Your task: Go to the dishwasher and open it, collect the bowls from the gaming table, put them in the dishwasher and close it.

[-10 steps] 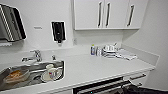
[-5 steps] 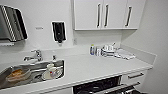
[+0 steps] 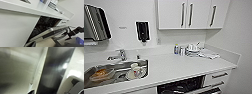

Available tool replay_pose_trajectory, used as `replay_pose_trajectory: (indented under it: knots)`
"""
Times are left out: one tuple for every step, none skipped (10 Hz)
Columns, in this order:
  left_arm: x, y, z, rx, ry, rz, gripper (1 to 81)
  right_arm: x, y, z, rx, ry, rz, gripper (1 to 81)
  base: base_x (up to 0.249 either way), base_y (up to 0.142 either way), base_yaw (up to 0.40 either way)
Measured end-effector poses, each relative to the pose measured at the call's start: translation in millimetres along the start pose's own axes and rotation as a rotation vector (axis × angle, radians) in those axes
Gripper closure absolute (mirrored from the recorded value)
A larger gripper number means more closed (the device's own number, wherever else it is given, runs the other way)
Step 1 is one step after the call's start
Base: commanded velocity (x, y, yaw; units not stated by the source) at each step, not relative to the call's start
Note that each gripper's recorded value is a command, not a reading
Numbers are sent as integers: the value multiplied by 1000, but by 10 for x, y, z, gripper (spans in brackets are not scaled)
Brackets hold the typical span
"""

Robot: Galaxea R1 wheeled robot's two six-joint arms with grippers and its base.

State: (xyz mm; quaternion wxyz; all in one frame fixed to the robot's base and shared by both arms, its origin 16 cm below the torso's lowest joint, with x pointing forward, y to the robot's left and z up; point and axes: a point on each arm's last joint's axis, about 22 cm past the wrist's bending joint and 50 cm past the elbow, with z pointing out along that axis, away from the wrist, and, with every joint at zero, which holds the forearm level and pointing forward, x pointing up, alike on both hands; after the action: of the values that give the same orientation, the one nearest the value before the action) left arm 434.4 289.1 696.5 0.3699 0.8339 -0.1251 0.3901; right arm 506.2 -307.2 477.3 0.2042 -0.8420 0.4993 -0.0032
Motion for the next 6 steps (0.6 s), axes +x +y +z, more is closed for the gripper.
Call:
replay_pose_trajectory:
  knots:
    - [-7,-1,2,0,-3,-1,10,6,-78,-6,30,-1,3,10,-78,0,0]
    - [-31,10,-19,1,-8,-1,10,5,-42,-24,26,0,3,10,-78,0,0]
    - [-18,25,7,-5,-3,-2,10,-3,21,-8,9,-2,3,10,-79,0,0]
    - [-11,26,21,-8,0,-4,10,-8,34,6,2,-3,3,10,-79,0,0]
    - [-26,23,4,-5,-4,-3,10,-12,45,5,4,-3,4,10,-79,0,0]
    - [-22,25,8,-6,-3,-3,10,-19,65,16,1,-4,5,10,-79,0,0]
